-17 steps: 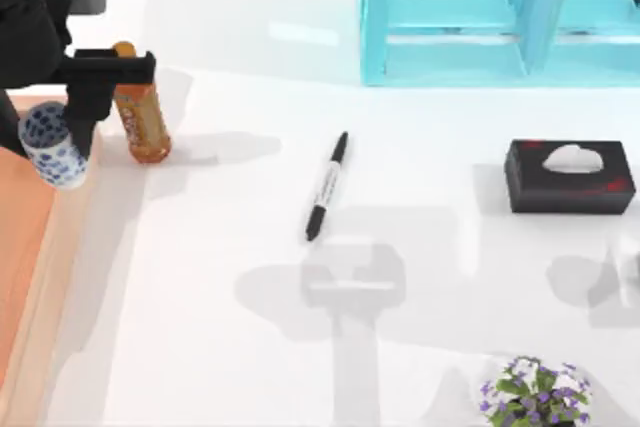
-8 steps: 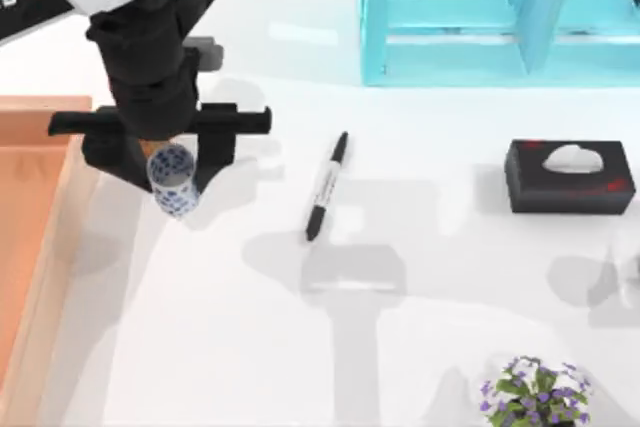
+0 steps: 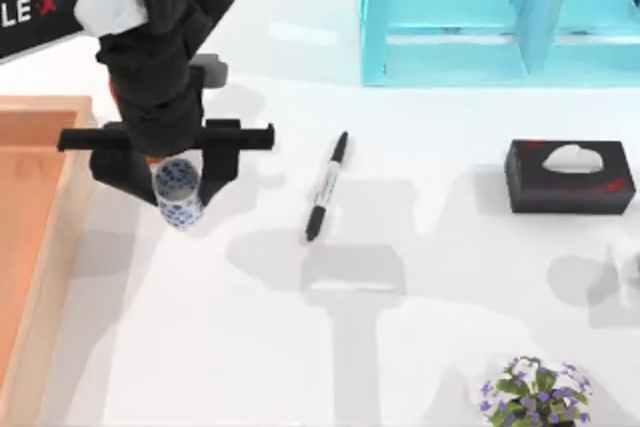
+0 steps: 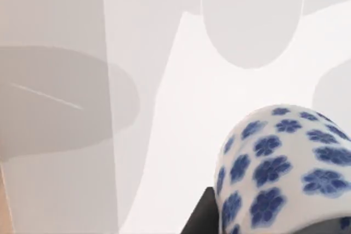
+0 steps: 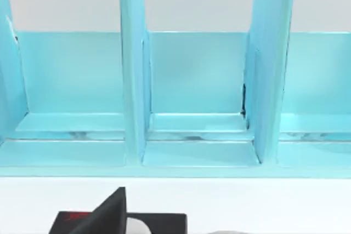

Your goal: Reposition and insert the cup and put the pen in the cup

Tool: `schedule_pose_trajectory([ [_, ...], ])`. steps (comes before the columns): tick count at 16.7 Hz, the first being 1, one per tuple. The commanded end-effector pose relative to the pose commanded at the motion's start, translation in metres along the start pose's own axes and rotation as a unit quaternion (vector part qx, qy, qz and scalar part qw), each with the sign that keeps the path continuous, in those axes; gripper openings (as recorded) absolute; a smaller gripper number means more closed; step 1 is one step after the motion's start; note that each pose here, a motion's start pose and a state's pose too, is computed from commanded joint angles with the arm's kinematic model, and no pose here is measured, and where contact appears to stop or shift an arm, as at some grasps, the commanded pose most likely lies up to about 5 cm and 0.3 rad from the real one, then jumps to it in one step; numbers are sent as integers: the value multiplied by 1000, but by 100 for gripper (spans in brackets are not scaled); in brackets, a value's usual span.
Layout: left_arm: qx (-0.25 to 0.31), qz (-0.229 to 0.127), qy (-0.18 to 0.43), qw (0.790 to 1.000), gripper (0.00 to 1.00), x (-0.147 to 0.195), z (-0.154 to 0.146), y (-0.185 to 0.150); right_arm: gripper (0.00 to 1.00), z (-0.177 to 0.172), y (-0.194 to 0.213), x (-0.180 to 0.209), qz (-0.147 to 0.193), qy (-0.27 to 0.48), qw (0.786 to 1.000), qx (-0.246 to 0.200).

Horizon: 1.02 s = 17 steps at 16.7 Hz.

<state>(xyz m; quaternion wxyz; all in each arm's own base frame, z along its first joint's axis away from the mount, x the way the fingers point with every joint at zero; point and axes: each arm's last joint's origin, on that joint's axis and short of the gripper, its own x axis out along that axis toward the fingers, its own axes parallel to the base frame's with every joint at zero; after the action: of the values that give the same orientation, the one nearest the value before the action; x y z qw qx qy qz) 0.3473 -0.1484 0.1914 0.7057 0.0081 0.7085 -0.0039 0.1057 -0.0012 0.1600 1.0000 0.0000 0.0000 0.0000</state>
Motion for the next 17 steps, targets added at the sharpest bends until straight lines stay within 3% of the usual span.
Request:
schedule_pose_trajectory([
  [4,1,0,-1,1000,0,26,-1,-1,100,0,0,0,0,0,1000,0],
  [8,1,0,0,1000,0,27,-1,-1,100,0,0,0,0,0,1000,0],
  [17,1,0,0,1000,68,27,-1,-1,100,0,0,0,0,0,1000,0],
])
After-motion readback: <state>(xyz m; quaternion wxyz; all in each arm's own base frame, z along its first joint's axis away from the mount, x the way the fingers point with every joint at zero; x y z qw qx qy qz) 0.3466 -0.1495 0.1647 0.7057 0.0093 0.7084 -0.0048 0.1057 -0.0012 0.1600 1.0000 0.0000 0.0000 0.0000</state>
